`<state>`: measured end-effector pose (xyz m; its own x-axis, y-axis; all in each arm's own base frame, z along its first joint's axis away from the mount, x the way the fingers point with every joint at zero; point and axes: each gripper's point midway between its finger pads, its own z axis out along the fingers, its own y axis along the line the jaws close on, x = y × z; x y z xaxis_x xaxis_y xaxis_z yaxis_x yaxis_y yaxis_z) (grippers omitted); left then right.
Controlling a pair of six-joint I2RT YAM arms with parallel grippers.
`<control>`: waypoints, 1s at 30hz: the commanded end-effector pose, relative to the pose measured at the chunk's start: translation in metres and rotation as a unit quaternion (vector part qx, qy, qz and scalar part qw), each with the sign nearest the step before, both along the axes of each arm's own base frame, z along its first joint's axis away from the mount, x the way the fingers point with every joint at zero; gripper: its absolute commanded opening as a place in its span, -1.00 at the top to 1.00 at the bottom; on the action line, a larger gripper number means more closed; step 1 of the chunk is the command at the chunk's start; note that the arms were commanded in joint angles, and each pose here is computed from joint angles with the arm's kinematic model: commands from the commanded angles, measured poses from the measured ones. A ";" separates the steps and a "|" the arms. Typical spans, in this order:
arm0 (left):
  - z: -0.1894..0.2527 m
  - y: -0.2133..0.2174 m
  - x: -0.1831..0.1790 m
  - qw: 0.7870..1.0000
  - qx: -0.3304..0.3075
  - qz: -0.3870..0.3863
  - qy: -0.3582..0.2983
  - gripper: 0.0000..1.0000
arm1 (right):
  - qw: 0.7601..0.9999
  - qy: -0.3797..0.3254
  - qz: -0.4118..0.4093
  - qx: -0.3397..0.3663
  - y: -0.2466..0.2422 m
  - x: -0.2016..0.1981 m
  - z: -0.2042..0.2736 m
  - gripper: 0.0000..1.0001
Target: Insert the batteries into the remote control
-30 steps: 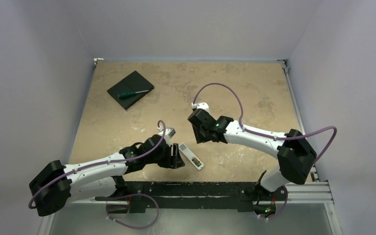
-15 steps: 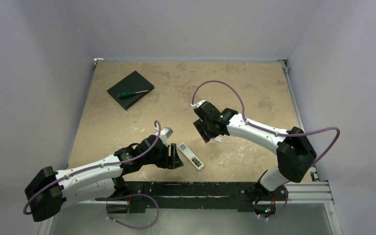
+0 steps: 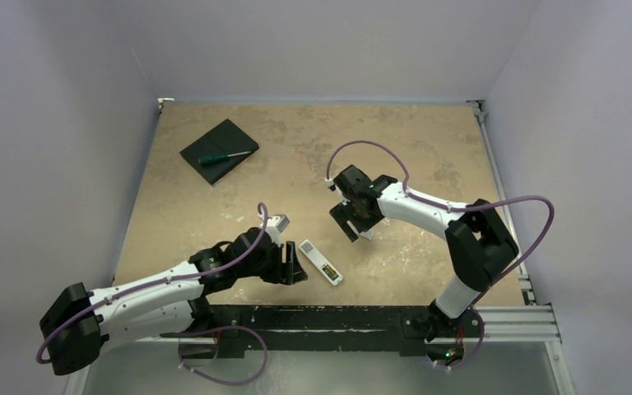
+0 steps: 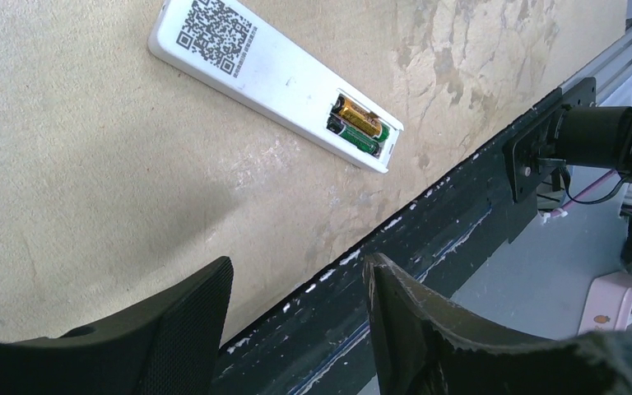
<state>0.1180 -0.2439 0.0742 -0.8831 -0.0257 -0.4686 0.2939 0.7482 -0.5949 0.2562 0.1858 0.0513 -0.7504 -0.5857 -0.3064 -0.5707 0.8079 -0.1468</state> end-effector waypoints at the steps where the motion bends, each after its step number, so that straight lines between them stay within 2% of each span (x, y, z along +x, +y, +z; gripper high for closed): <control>1: 0.001 0.001 0.002 1.000 -0.001 0.003 -0.008 -0.19 | 0.999 0.010 0.017 0.025 0.008 0.006 0.000 -0.57; 19: 0.000 0.001 0.002 1.000 0.002 0.001 -0.007 -0.21 | 0.999 0.046 0.002 0.029 0.003 0.011 -0.026 -0.25; 30: 0.000 0.002 0.002 1.000 0.005 0.001 -0.006 -0.21 | 0.998 0.052 0.006 0.025 -0.003 0.015 -0.034 -0.25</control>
<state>0.1167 -0.2421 0.0712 -0.8859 -0.0212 -0.4633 0.2906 0.7531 -0.5902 0.2616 0.1805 0.0171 -0.7946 -0.5607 -0.2328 -0.5666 0.8226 -0.0473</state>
